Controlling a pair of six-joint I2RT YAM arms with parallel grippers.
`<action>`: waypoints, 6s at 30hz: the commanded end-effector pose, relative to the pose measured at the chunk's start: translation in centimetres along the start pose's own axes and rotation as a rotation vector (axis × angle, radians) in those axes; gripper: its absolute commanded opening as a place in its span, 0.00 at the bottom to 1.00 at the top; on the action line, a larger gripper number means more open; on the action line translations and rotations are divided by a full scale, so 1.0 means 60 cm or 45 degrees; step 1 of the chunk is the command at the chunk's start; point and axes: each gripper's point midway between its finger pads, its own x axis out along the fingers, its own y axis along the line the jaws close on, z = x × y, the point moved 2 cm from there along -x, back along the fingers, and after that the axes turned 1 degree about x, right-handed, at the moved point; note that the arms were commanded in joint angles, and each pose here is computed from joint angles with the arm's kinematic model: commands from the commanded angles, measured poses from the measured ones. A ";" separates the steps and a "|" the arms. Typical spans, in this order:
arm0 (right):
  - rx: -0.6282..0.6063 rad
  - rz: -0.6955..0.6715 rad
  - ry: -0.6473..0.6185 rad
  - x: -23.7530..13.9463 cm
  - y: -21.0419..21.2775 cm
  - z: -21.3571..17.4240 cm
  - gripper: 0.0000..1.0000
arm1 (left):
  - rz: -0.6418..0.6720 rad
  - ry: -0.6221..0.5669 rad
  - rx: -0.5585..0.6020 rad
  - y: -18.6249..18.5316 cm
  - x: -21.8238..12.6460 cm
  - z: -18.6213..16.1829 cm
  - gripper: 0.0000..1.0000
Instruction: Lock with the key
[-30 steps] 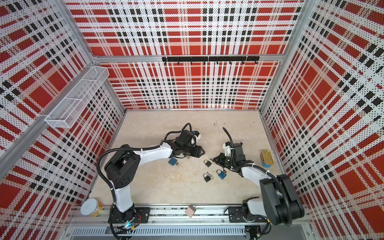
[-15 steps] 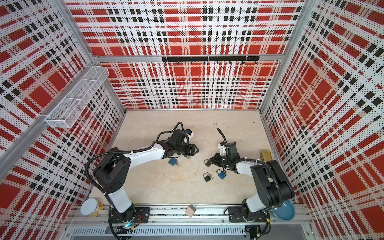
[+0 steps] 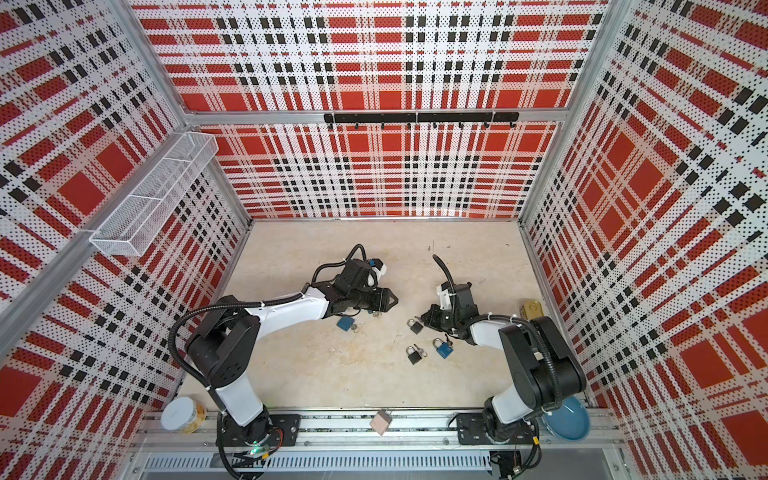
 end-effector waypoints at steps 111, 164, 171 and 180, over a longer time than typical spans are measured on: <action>-0.892 -0.588 0.290 0.226 0.205 -0.016 0.45 | 0.041 -0.393 -0.639 0.224 -0.302 -0.019 0.59; -1.229 -0.223 0.254 -0.005 0.333 -0.070 0.25 | -0.206 -0.222 -0.407 0.077 -0.182 0.006 0.53; -1.238 -0.230 0.245 -0.007 0.339 -0.075 0.24 | -0.288 -0.199 -0.399 0.056 -0.167 0.017 0.52; -1.240 -0.238 0.229 -0.009 0.343 -0.071 0.24 | -0.312 -0.136 -0.389 0.044 -0.144 0.007 0.47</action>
